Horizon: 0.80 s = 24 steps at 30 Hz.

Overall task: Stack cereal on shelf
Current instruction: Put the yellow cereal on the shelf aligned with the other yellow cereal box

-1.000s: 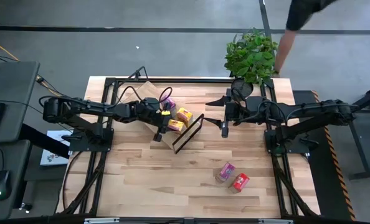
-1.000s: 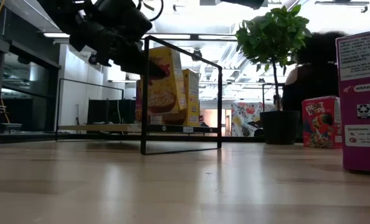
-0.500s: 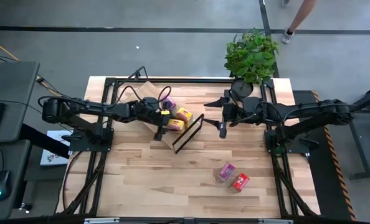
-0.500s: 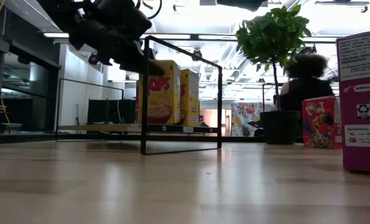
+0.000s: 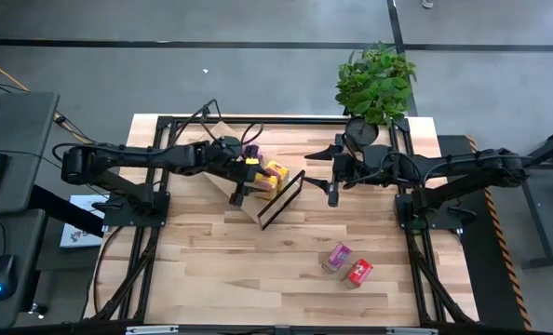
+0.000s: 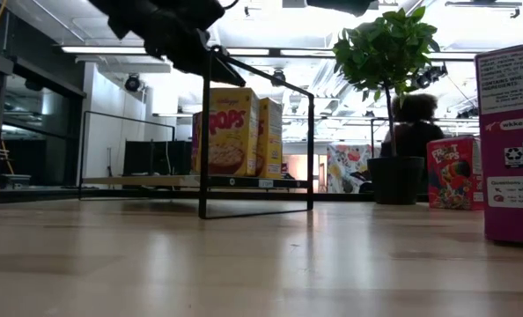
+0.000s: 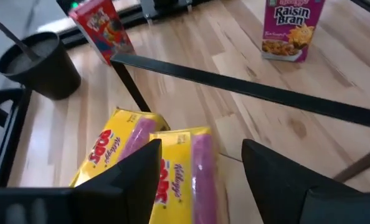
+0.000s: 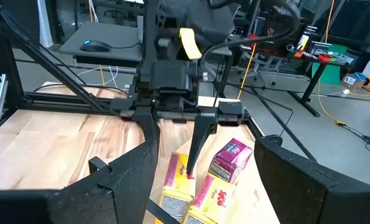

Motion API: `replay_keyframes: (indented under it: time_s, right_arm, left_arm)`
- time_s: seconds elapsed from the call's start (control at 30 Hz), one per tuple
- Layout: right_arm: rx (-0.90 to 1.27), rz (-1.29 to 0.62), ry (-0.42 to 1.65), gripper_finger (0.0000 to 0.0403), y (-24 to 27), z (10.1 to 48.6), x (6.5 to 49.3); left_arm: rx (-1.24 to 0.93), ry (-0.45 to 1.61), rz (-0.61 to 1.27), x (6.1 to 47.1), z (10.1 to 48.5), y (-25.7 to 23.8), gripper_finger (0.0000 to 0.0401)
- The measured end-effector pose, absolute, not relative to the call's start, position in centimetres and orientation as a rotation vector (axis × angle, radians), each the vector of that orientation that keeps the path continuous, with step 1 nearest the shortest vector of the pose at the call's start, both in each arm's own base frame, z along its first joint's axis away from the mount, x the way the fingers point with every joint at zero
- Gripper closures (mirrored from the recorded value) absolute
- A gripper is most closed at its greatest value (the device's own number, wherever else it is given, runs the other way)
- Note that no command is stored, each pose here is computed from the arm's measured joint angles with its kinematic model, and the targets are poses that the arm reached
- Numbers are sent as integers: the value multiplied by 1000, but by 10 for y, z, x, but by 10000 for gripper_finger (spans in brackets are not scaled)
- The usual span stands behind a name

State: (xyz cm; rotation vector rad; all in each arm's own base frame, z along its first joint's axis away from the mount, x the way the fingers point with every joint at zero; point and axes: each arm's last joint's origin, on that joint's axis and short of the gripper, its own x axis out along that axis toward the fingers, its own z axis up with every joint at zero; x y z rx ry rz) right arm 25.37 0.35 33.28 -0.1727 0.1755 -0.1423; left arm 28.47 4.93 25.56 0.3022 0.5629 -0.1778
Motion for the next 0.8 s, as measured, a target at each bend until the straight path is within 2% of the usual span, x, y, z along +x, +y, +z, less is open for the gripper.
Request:
replay_keyframes:
  time_s: [0.13,0.23,0.37,0.47,0.6,0.7,0.8]
  right_arm:
    - [-173,-142,176,139,4,333,254]
    - [-174,-142,177,139,4,333,254]
    - [-176,-142,184,139,4,332,254]
    - [-176,-142,184,139,3,332,253]
    - [-181,-141,185,139,3,332,253]
    - [-182,-141,185,139,3,332,253]
    - [-184,-141,185,139,3,332,253]
  left_arm:
    - [230,662,-167,282,266,47,198]
    - [211,697,-100,273,273,39,228]
    - [191,675,44,256,278,21,310]
    - [133,543,119,239,273,5,382]
    - [-70,320,101,218,239,-13,393]
    - [-247,258,98,207,202,-18,399]
    - [-340,258,174,203,174,-19,400]
